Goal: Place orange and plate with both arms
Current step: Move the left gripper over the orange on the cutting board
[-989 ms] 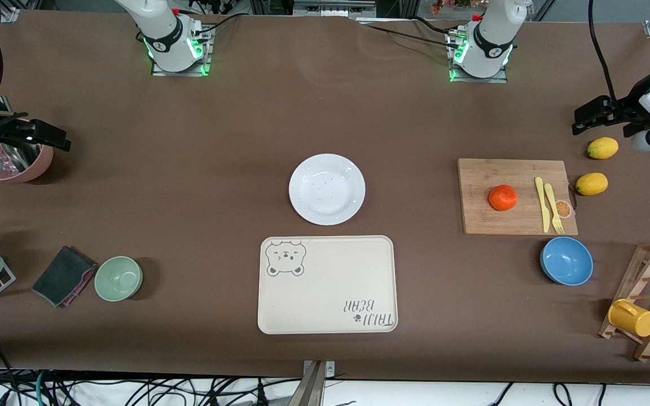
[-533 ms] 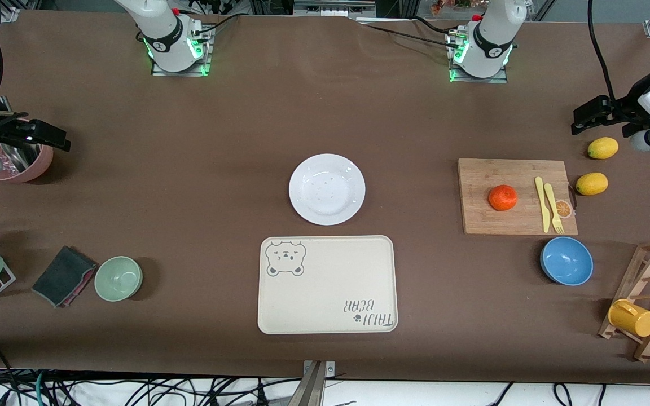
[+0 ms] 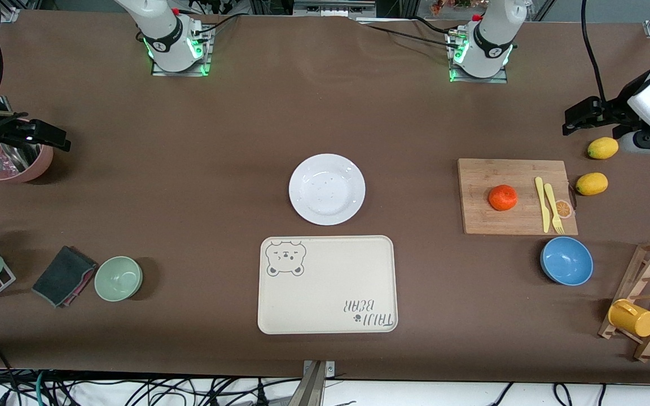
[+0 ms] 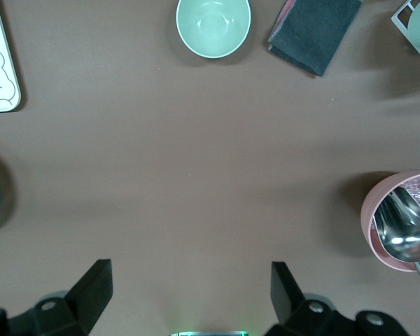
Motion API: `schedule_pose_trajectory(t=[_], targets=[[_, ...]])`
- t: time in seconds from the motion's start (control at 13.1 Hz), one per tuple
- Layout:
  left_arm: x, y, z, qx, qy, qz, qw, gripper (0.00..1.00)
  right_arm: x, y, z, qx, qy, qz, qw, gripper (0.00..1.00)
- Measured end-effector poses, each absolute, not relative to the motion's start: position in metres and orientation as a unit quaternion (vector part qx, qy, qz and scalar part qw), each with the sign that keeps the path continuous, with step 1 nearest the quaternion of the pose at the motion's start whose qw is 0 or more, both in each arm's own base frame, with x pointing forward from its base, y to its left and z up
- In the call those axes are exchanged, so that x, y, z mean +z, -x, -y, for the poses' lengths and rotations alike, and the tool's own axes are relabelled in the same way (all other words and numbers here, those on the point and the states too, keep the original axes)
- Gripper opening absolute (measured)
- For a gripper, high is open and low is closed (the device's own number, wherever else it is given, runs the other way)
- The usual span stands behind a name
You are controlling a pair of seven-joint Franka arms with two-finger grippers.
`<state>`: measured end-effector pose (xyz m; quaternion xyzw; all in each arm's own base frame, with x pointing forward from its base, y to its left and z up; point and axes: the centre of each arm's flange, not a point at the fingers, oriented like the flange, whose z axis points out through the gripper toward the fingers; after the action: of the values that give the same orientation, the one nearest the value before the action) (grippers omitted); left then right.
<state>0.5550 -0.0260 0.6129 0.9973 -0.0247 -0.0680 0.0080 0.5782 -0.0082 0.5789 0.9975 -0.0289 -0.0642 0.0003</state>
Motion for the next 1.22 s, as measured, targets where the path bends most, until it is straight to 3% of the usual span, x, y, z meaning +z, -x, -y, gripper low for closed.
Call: schedule_pose_trajectory(t=[1.22], targets=[[0.600, -0.564, 0.018, -0.077, -0.997, 0.017, 0.007, 1.00, 0.579, -0.578, 0.008, -0.064, -0.998, 0.029, 0.000, 1.00]])
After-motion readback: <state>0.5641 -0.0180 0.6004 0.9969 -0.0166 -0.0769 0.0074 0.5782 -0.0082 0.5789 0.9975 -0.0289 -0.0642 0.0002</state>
